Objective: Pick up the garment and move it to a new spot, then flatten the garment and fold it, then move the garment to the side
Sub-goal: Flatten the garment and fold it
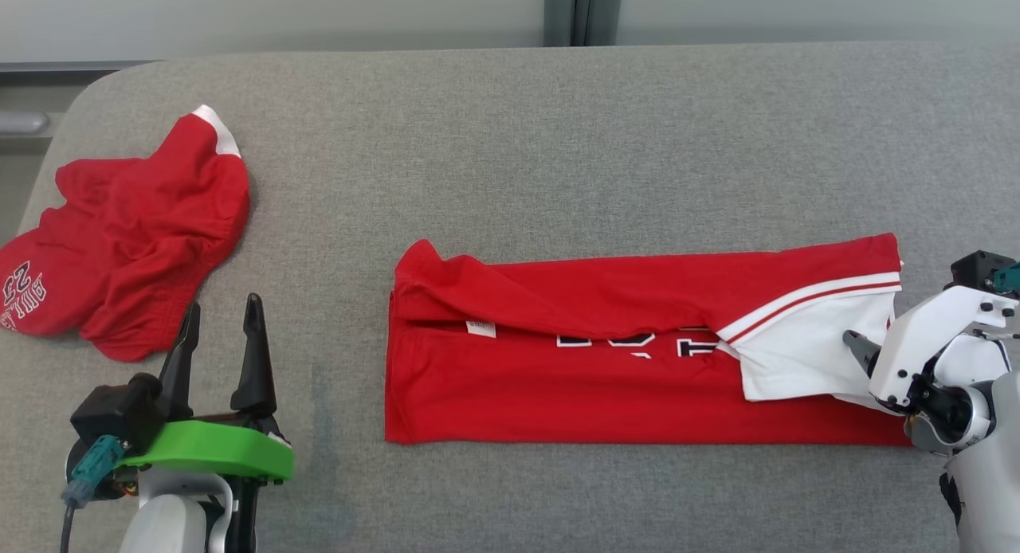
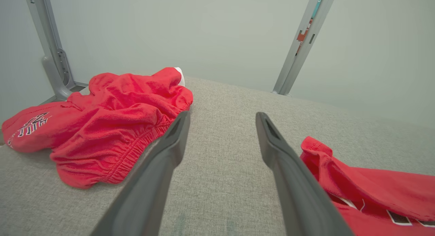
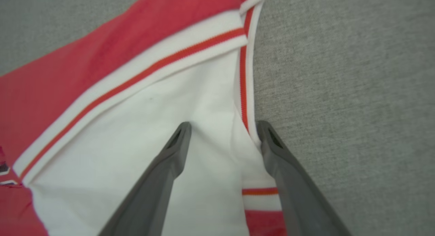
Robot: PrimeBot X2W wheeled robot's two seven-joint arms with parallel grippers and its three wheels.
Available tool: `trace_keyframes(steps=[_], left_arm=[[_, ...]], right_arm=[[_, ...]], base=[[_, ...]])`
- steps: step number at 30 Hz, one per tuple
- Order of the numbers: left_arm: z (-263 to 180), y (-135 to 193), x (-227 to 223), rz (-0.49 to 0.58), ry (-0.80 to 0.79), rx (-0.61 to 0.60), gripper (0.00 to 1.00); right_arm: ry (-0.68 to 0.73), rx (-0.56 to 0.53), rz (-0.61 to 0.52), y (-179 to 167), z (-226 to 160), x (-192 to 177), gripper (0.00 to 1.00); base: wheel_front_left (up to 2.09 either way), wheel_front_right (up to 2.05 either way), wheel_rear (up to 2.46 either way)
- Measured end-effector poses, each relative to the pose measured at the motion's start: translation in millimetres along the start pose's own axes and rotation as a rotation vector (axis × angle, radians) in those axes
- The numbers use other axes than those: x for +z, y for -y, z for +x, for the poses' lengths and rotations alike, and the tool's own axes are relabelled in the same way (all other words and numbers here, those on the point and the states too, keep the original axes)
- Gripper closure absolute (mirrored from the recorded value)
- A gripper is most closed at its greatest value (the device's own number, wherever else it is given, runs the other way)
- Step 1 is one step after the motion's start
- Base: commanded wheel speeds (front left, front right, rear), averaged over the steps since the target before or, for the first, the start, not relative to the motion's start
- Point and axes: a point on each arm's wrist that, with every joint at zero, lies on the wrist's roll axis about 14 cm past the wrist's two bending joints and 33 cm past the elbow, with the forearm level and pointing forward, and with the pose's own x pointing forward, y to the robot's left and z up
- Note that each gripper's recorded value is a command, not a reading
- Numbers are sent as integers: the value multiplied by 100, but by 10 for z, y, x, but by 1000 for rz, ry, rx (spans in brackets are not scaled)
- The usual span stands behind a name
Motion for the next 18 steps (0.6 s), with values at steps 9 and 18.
trace_keyframes(steps=[9,18], left_arm=[[104,75,-5,-8,-2,-30,0],[182,166,4,-1,-2,-65,0]], right_arm=[[12,-17,6,101,50,21,100],[198,-180,38,796,-254,447,100]], base=[[0,0,0],[0,0,0]])
